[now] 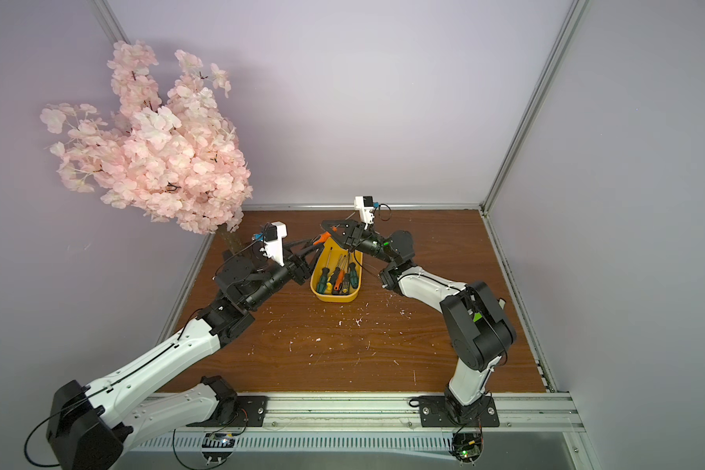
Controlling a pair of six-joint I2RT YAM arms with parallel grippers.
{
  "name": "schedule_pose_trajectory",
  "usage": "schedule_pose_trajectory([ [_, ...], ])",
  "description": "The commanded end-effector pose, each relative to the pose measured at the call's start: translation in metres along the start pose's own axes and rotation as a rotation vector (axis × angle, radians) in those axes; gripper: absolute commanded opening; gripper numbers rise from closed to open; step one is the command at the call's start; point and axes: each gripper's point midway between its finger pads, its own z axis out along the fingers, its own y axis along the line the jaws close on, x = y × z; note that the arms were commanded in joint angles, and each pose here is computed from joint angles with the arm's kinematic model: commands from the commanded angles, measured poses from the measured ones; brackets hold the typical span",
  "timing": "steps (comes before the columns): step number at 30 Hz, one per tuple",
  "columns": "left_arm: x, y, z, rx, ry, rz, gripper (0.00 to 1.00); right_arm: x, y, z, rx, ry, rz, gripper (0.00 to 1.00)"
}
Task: Put the screwdriver on the desktop into the storage box
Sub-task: Pick up the screwdriver from the center of the board, then place the screwdriver in the storage box.
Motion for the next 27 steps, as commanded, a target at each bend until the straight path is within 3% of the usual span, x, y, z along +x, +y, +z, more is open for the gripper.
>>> schedule_pose_trajectory([
  [1, 0.001, 0.006, -0.015, -0.055, 0.003, 0.011, 0.58, -0.013, -0.001, 0.002, 0.031, 0.010, -0.055, 0.18],
  [9, 0.010, 0.028, -0.056, -0.182, 0.015, -0.006, 0.59, 0.000, -0.117, -0.013, 0.485, 0.178, -0.038, 0.16],
  [16, 0.023, 0.037, -0.070, -0.225, 0.042, -0.044, 0.58, 0.012, -0.203, -0.042, 0.819, 0.350, -0.054, 0.14],
  [27, 0.030, 0.041, -0.073, -0.239, 0.067, -0.056, 0.57, 0.014, -0.251, -0.067, 1.019, 0.472, -0.042, 0.13],
])
